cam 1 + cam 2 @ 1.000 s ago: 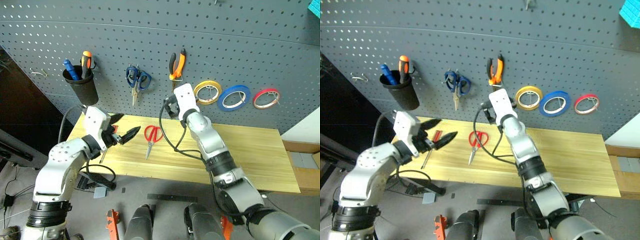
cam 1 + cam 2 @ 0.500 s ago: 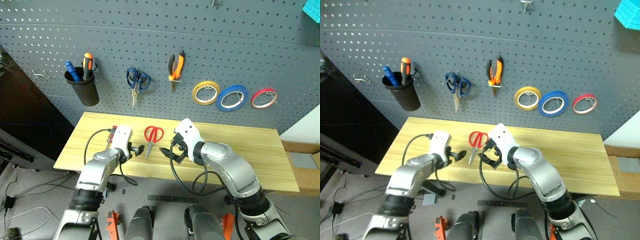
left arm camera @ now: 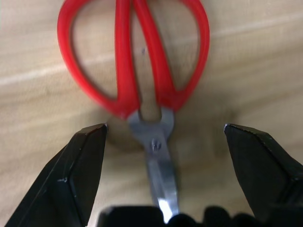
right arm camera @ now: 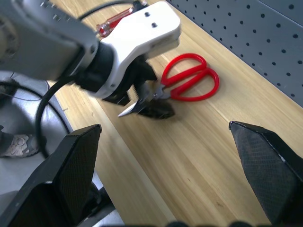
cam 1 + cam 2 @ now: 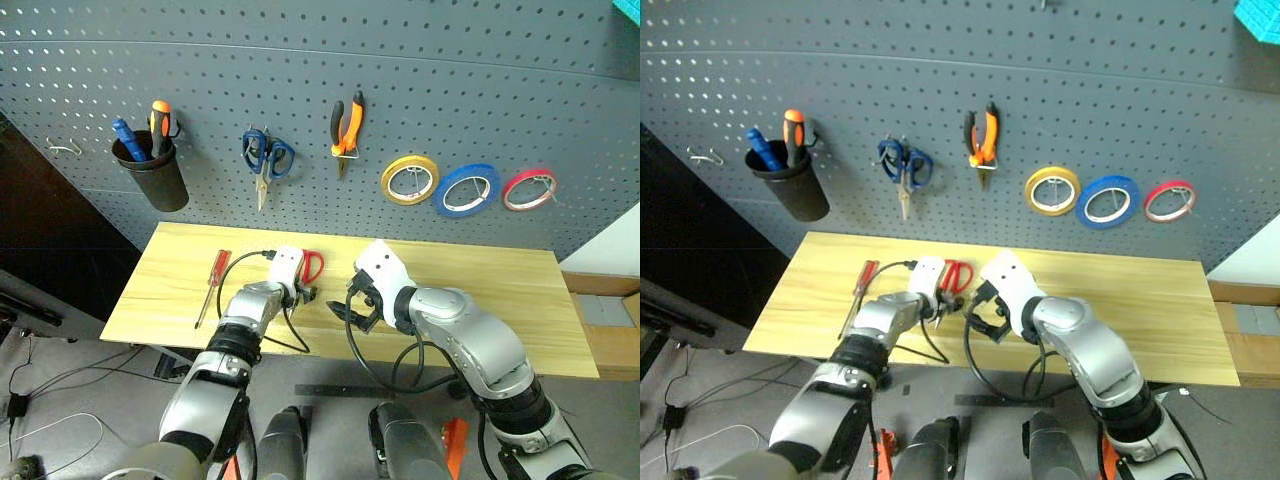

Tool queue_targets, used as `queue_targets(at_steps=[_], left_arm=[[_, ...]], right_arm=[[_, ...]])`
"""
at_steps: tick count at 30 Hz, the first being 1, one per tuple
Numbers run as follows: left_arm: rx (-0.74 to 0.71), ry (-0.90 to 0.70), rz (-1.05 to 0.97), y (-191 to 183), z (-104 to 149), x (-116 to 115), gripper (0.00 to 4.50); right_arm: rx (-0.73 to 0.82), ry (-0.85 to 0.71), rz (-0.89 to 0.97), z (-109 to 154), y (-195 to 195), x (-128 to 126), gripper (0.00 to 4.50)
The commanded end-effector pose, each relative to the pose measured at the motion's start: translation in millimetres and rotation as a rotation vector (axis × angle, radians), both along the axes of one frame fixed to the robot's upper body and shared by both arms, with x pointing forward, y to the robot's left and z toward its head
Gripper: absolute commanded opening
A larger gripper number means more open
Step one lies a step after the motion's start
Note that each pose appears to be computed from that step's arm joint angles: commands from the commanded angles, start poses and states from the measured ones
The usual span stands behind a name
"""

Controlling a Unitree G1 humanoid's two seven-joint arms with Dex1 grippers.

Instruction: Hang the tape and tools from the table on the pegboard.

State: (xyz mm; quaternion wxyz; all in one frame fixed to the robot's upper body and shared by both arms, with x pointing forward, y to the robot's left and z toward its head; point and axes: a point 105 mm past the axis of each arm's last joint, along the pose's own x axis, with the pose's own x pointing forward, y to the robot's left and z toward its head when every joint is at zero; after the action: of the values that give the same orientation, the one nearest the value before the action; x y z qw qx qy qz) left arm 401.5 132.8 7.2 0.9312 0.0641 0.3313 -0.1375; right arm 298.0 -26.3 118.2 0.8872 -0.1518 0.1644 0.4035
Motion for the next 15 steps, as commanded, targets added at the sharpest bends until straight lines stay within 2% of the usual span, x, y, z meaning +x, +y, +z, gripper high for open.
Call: queue_targets(at_steps=[1, 7, 15], left_arm=[[-0.005, 0.013, 0.036, 5, -6, 0, 3.34], [0.000, 0.002, 0.050, 10, -10, 1, 1.12], [-0.045, -0.095, -0.028, 6, -3, -2, 1.07]], right_arm=[[0.014, -0.069, 0.021, 18, 2, -2, 4.50], [-0.015, -0.089, 0.022, 19, -4, 0, 4.50], [-0.032, -0.108, 0.016, 25, -15, 4, 4.50]])
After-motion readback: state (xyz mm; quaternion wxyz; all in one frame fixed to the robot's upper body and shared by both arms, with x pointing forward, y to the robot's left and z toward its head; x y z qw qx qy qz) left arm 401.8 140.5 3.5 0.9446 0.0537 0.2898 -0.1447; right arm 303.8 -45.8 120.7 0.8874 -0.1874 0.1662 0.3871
